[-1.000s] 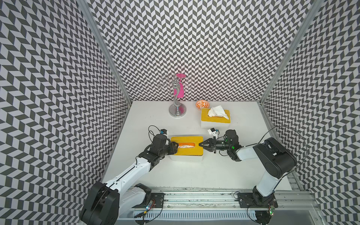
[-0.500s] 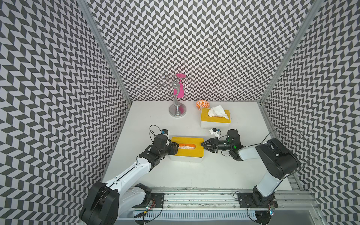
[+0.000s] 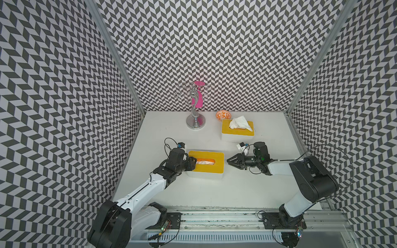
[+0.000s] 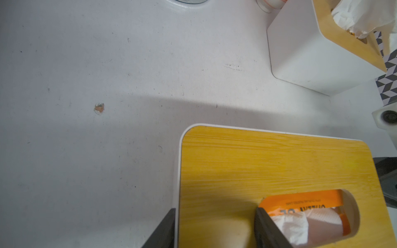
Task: Put the tissue paper into the tissue box
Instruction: Close the box lid on the tissue box.
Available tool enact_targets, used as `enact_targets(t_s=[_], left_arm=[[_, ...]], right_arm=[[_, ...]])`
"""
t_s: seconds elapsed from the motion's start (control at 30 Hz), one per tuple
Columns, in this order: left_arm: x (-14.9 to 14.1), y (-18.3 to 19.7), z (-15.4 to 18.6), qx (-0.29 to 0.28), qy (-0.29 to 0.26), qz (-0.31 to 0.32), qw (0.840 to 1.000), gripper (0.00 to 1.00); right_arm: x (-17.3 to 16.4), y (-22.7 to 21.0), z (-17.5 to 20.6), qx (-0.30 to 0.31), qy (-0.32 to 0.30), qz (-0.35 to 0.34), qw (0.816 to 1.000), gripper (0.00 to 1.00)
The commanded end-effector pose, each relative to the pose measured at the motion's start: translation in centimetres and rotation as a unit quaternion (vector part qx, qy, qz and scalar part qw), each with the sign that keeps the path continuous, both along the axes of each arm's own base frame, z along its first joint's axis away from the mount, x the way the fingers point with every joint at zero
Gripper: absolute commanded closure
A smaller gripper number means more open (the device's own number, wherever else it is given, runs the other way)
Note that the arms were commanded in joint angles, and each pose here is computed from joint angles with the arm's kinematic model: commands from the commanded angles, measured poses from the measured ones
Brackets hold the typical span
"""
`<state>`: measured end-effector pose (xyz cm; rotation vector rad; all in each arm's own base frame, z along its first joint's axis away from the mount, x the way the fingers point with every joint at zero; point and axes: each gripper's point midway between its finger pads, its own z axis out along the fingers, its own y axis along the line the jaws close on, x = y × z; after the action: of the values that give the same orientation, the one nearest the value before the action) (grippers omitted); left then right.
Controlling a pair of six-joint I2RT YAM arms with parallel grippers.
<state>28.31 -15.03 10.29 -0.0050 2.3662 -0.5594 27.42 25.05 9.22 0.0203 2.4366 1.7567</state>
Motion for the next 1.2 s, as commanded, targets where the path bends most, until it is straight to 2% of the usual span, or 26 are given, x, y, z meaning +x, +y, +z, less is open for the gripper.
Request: enact_targets(t_s=[0.0, 0.33, 0.53, 0.7, 0.9, 1.03, 1.17], left_arm=[[-0.4, -0.2, 0.1, -0.001, 0.014, -0.006, 1.000, 0.47], [-0.4, -0.2, 0.3, 0.001, 0.012, -0.007, 1.000, 0.46], [-0.4, -0.3, 0.7, 0.001, 0.009, -0.007, 1.000, 0.44], [-0.4, -0.3, 1.0, 0.000, 0.005, -0.007, 1.000, 0.42], [-0.4, -0.5, 2.4, -0.012, -0.010, -0.012, 1.000, 0.29], [-0.2, -0.5, 4.3, -0.021, -0.034, -0.010, 0.999, 0.17], [-0.2, -0.3, 6.7, -0.030, -0.062, -0.006, 0.998, 0.11]], right_arm=[[0.9, -0.1, 1.1, -0.017, -0.050, 0.001, 0.999, 0.60], [2.3, 1.2, 1.5, -0.141, -0.124, 0.006, 0.982, 0.48], [2.4, 2.7, 1.0, -0.174, -0.134, 0.015, 0.976, 0.46], [2.9, 2.1, -0.8, -0.212, -0.123, 0.002, 0.970, 0.46], [3.1, 1.5, -1.7, -0.239, -0.127, -0.001, 0.963, 0.49], [3.7, 1.2, 0.0, -0.249, -0.154, -0.010, 0.956, 0.49], [4.7, 0.8, 3.1, -0.276, -0.200, -0.028, 0.940, 0.48]])
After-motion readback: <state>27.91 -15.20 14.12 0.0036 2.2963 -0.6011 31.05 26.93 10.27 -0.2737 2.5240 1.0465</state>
